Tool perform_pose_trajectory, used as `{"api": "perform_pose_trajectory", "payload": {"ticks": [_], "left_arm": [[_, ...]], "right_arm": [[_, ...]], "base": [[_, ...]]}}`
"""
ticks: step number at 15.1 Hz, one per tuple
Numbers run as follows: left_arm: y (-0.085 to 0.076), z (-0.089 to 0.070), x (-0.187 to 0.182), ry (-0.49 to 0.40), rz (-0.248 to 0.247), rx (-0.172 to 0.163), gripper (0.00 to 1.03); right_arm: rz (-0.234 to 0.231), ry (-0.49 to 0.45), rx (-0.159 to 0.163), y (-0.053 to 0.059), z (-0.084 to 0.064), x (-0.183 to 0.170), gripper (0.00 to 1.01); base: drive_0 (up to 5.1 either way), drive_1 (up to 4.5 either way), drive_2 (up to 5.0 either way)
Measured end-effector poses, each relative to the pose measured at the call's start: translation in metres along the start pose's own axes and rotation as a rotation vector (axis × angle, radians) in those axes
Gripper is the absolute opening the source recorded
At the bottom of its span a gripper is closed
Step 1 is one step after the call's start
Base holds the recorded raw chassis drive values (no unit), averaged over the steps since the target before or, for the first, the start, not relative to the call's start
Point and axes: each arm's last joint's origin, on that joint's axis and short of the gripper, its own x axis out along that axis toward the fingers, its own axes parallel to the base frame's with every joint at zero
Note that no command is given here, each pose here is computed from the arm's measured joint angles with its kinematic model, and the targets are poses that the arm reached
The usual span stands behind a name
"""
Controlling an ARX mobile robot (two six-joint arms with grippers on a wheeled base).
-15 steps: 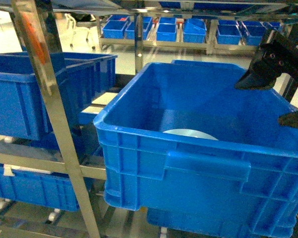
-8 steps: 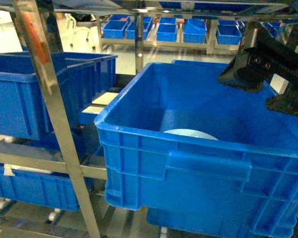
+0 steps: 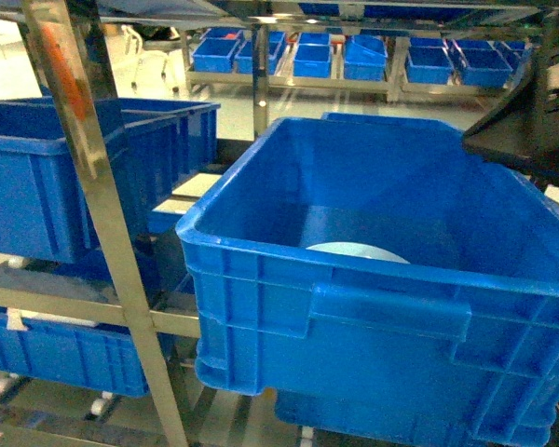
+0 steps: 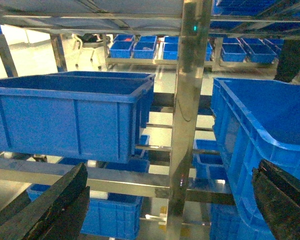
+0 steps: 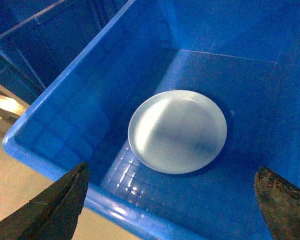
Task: Place blue tray on left shelf second layer neatly
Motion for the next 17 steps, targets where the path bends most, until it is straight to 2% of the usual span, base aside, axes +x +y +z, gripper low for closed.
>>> {"api": "perform_pose_trajectory", "payload": {"ticks": [3, 4, 5, 7, 10, 12, 13, 14, 15, 16, 17], "left_arm": [[0.000, 0.000, 0.000, 0.000, 0.000, 0.000, 0.98], [0.000, 0.000, 0.000, 0.000, 0.000, 0.000, 0.98], [0.000, 0.000, 0.000, 0.000, 0.000, 0.000, 0.98], [0.000, 0.000, 0.000, 0.000, 0.000, 0.000, 0.98], [0.000, 0.000, 0.000, 0.000, 0.000, 0.000, 0.98], [0.000, 0.000, 0.000, 0.000, 0.000, 0.000, 0.98], [0.000, 0.000, 0.000, 0.000, 0.000, 0.000, 0.98], [0.000, 0.000, 0.000, 0.000, 0.000, 0.000, 0.98], [0.000, 0.000, 0.000, 0.000, 0.002, 0.000, 0.98], [0.000, 0.000, 0.000, 0.000, 0.002, 0.000, 0.98], [0.000, 0.000, 0.000, 0.000, 0.000, 0.000, 0.98]], "right_arm": [[-0.022, 0.008, 0.015, -0.007, -0.018, -0.037, 0.98], [-0.044, -0.001, 0.028, -0.010, -0.020, -0.051, 0.98], [-0.070, -0.016, 0.026, -0.013, -0.023, -0.063, 0.98], [-0.143, -0.028, -0.006, -0.019, -0.037, -0.083, 0.98], [-0.215, 0.035, 0.013, -0.039, -0.056, -0.095, 0.98], [-0.210, -0.015, -0.018, -0.042, -0.055, -0.100, 0.98], [-0.210, -0.011, -0.022, -0.042, -0.056, -0.099, 0.98], [-0.240, -0.164, -0.081, -0.043, -0.056, -0.096, 0.93], [-0.306, -0.359, -0.128, -0.044, -0.069, -0.098, 0.80], [-0.323, -0.482, -0.153, -0.046, -0.083, -0.099, 0.65], [-0.325, -0.543, -0.167, -0.045, -0.085, -0.102, 0.53]], "base": [[0.0, 0.00, 0.0], [0.0, 0.00, 0.0], [0.0, 0.00, 0.0], [0.0, 0.00, 0.0], [0.0, 0.00, 0.0], [0.0, 0.00, 0.0], [0.0, 0.00, 0.0], [0.0, 0.00, 0.0], [0.0, 0.00, 0.0], [0.0, 0.00, 0.0], [0.0, 0.00, 0.0]]}}
